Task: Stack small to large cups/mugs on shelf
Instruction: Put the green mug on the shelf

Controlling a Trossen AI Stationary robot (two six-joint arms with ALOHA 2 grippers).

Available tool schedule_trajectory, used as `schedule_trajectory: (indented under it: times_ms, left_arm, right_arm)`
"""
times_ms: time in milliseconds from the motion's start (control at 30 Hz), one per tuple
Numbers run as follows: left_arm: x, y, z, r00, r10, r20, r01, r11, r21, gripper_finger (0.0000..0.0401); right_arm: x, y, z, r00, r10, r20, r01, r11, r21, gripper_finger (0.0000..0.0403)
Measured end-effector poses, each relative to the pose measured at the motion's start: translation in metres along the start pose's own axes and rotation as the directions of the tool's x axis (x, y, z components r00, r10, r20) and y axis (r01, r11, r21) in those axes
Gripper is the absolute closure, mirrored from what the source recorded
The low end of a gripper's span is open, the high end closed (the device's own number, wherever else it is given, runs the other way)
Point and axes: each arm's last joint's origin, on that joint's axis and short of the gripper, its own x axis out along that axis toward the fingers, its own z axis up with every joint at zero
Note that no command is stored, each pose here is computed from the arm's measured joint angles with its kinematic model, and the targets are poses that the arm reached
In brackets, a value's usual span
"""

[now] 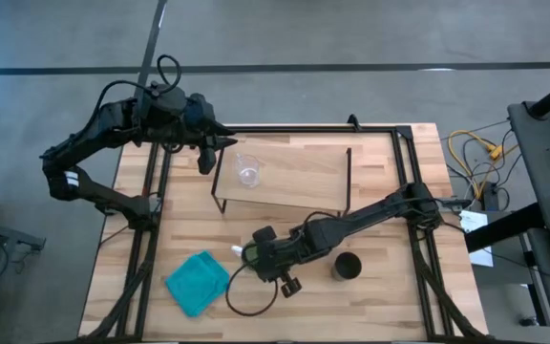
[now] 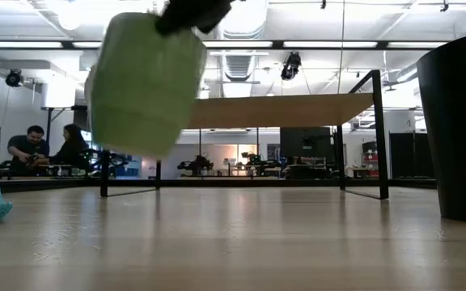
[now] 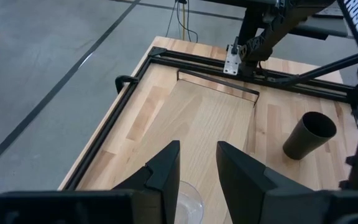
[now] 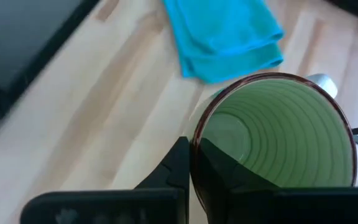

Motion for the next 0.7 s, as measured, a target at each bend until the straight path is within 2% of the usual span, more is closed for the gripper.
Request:
schedule_trajectory:
  times_ms: [167,300,433,700]
  left_arm:
    - [0.0,0.0,0.0,1.0,0.0,0.0,0.0,1.0,0.0,0.031]
    - [0.0,0.0,0.0,1.0,0.0,0.001,0.0,1.0,0.0,0.031]
    - [0.001,0.0,0.0,1.0,0.001,-0.003,-0.001,1.0,0.0,0.031]
    - [0.001,0.0,-0.001,1.0,0.001,-0.005,-0.001,1.0,0.0,0.031]
  right_arm:
    - [-0.023,-0.005,0.017,0.998,-0.062,-0.005,0.062,0.993,0.103,0.0391]
    - [-0.051,-0.01,0.023,0.981,-0.165,-0.101,0.178,0.975,0.135,0.0391]
    - [-0.08,-0.017,0.026,0.953,-0.241,-0.184,0.275,0.943,0.19,0.0391]
    - [-0.128,-0.046,0.026,0.931,-0.28,-0.235,0.35,0.87,0.347,0.0391]
